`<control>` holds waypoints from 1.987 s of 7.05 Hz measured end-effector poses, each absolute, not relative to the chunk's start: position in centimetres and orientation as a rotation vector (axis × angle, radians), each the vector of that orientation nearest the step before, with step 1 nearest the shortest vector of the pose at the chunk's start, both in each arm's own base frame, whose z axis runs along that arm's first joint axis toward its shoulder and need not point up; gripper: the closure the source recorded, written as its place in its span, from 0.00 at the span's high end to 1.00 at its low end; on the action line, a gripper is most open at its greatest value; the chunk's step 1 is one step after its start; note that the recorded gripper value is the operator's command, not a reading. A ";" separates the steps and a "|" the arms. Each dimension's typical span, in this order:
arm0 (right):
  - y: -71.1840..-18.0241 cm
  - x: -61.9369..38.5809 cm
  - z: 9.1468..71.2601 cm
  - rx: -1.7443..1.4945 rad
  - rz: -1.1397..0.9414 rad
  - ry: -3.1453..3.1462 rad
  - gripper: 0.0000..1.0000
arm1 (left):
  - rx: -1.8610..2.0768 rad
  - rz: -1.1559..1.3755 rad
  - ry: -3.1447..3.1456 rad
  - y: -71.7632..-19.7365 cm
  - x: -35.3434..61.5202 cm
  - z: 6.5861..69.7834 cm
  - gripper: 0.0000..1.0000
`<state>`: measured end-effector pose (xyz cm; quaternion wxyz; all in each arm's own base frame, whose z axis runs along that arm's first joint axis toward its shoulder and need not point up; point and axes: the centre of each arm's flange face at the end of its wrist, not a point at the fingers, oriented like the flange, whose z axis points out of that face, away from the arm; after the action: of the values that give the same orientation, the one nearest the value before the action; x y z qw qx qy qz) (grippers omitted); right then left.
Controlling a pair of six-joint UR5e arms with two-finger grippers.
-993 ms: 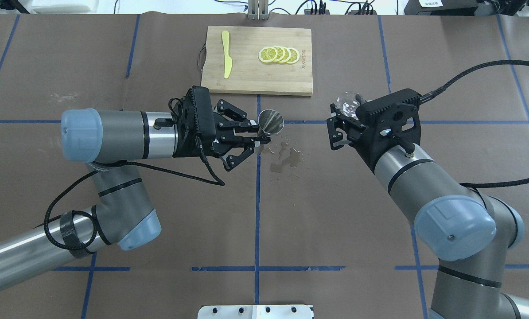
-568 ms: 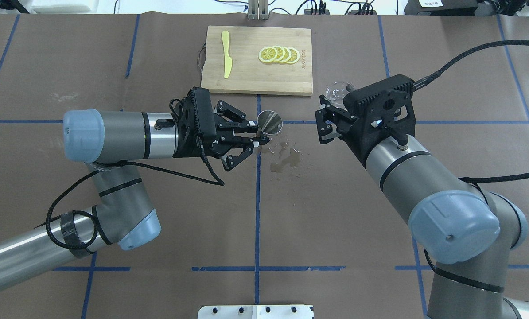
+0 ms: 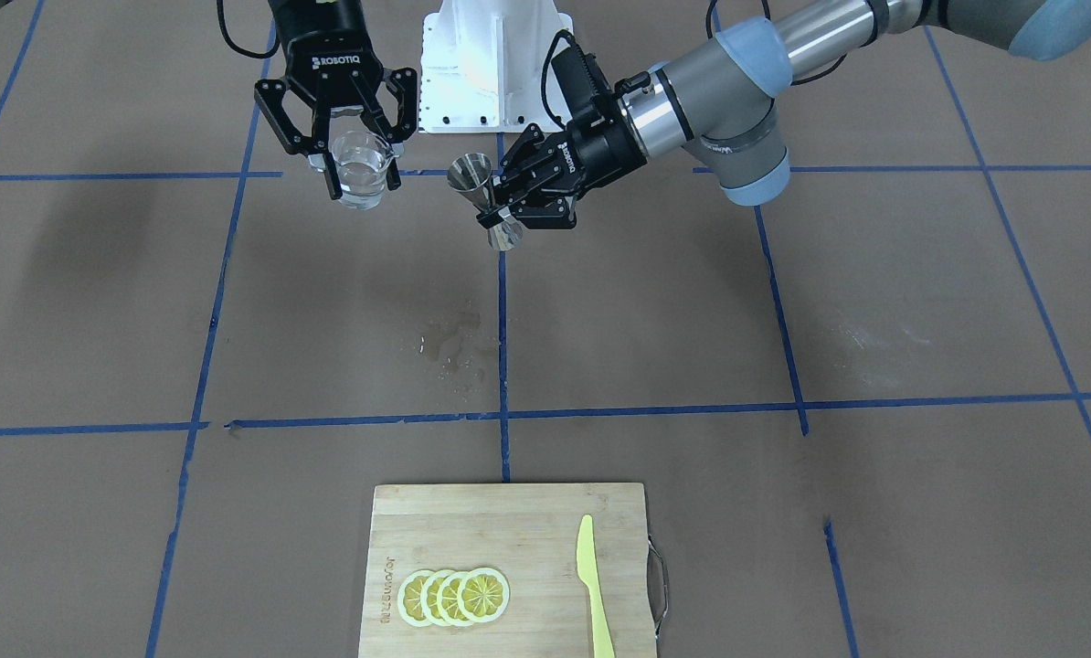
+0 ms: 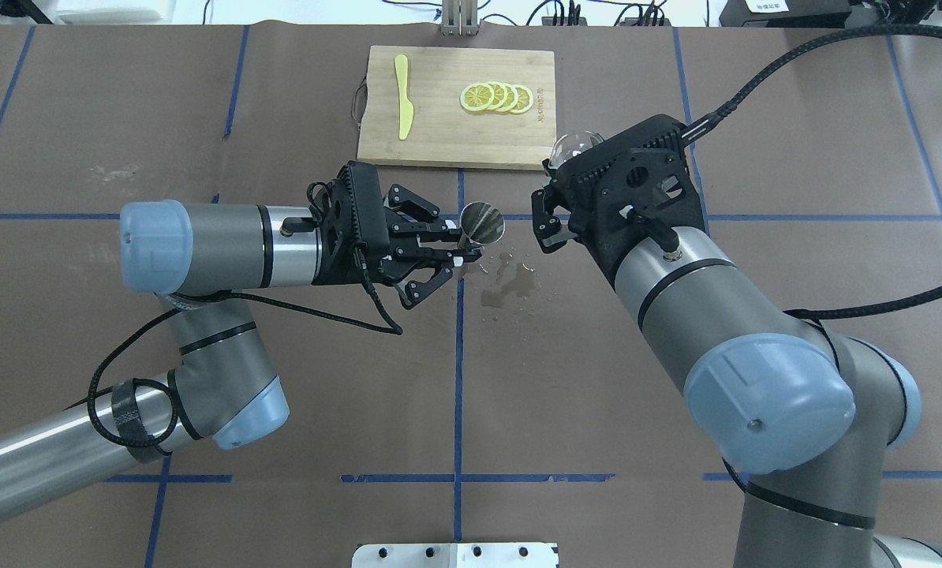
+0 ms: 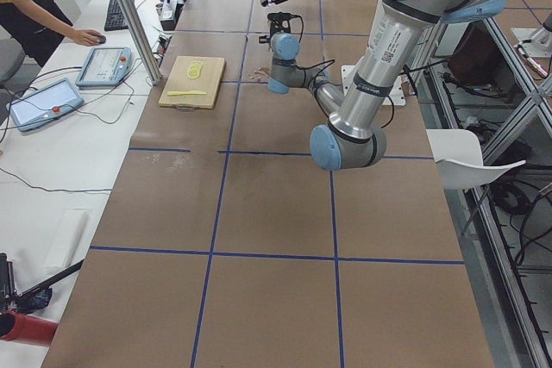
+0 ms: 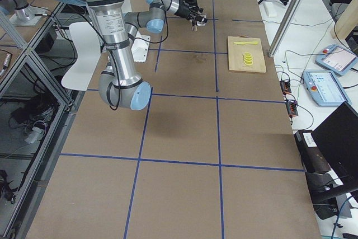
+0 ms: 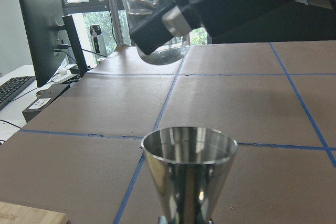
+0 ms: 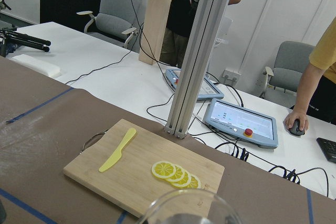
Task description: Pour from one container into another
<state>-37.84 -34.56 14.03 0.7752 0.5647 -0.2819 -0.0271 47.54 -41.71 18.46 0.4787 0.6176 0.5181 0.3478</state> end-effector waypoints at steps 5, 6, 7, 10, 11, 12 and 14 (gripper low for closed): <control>-33.3 -40.3 13.6 1.273 -0.159 -0.471 0.00 | 1.505 0.852 1.268 -41.5 47.7 18.5 0.00; -33.0 -40.7 13.4 1.277 -0.172 -0.458 0.00 | 1.505 0.852 1.269 -41.5 47.7 18.5 0.00; -32.8 -41.2 13.2 1.281 -0.182 -0.442 0.00 | 1.505 0.852 1.269 -41.5 47.7 18.5 0.00; -32.1 -41.9 12.7 1.300 -0.218 -0.381 0.00 | 1.505 0.852 1.269 -41.5 47.7 18.5 0.00; -31.9 -42.1 12.7 1.305 -0.227 -0.371 0.00 | 1.505 0.852 1.269 -41.5 47.7 18.5 0.00; -31.6 -42.2 12.6 1.310 -0.234 -0.361 0.00 | 1.506 0.852 1.269 -41.5 47.7 18.5 0.00; -31.2 -42.5 12.6 1.320 -0.239 -0.348 0.00 | 1.506 0.852 1.270 -41.5 47.7 18.5 0.00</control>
<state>-42.50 -31.19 12.57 0.7694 0.6084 -0.1602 -0.1103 47.71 -41.47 18.52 0.4773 0.6166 0.5199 0.3490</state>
